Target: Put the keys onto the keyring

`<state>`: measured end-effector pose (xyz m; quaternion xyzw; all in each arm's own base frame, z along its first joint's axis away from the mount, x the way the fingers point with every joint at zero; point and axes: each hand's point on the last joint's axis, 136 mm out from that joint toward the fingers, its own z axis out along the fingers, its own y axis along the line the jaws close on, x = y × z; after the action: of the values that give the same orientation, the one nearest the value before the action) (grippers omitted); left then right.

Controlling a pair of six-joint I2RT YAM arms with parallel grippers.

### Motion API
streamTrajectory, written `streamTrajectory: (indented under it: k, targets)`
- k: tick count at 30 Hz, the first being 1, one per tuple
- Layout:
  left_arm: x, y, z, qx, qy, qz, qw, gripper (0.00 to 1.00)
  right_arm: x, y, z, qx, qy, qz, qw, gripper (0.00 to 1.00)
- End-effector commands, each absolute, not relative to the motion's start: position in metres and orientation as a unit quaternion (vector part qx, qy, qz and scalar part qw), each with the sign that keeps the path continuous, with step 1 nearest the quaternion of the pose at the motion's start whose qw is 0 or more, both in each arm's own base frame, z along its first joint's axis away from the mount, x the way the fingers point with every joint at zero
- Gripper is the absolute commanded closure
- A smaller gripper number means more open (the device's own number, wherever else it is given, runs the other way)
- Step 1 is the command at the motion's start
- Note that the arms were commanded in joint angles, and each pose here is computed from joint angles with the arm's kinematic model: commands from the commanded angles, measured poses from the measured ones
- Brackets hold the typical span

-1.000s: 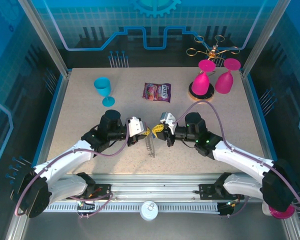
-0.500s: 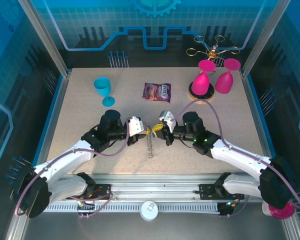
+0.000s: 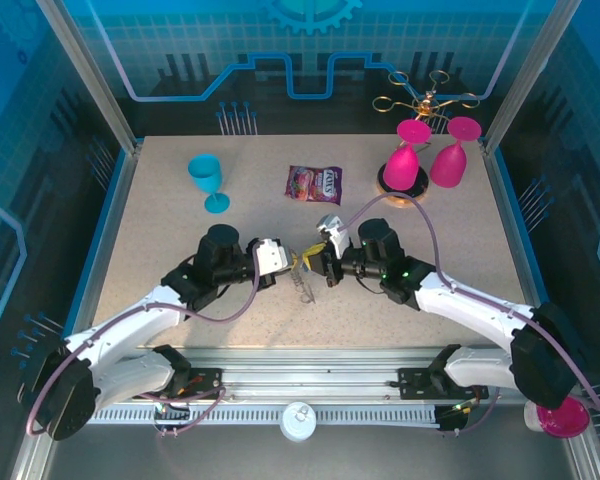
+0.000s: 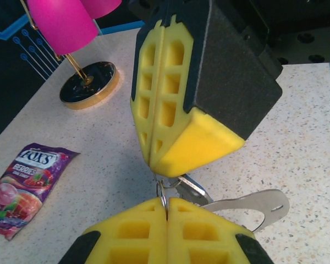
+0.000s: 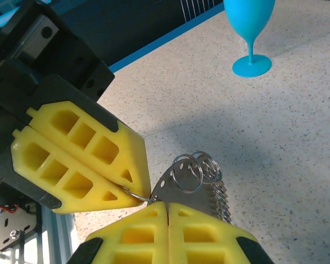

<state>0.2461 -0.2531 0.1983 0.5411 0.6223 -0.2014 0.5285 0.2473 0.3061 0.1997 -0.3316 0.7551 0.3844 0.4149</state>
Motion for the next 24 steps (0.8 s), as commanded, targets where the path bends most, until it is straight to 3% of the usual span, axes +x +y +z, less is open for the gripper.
streamTrajectory:
  k: [1, 7, 12, 17, 24]
  targets:
    - [0.239, -0.262, 0.231, 0.549, 0.561, -0.201, 0.586, 1.0, 0.256, 0.309, 0.21, -0.308, 0.758, 0.4, 0.413, 0.94]
    - [0.236, -0.263, 0.239, 0.538, 0.552, -0.215, 0.6, 1.0, 0.257, 0.293, 0.209, -0.287, 0.765, 0.404, 0.411, 0.67]
    - [0.231, -0.267, 0.246, 0.517, 0.553, -0.258, 0.6, 1.0, 0.249, 0.275, 0.227, -0.307, 0.736, 0.414, 0.439, 0.53]
    - [0.218, -0.275, 0.241, 0.52, 0.556, -0.328, 0.56, 1.0, 0.228, 0.269, 0.244, -0.421, 0.657, 0.38, 0.497, 0.5]
    - [0.213, -0.278, 0.247, 0.523, 0.53, -0.369, 0.557, 1.0, 0.199, 0.28, 0.244, -0.538, 0.568, 0.372, 0.5, 0.59]
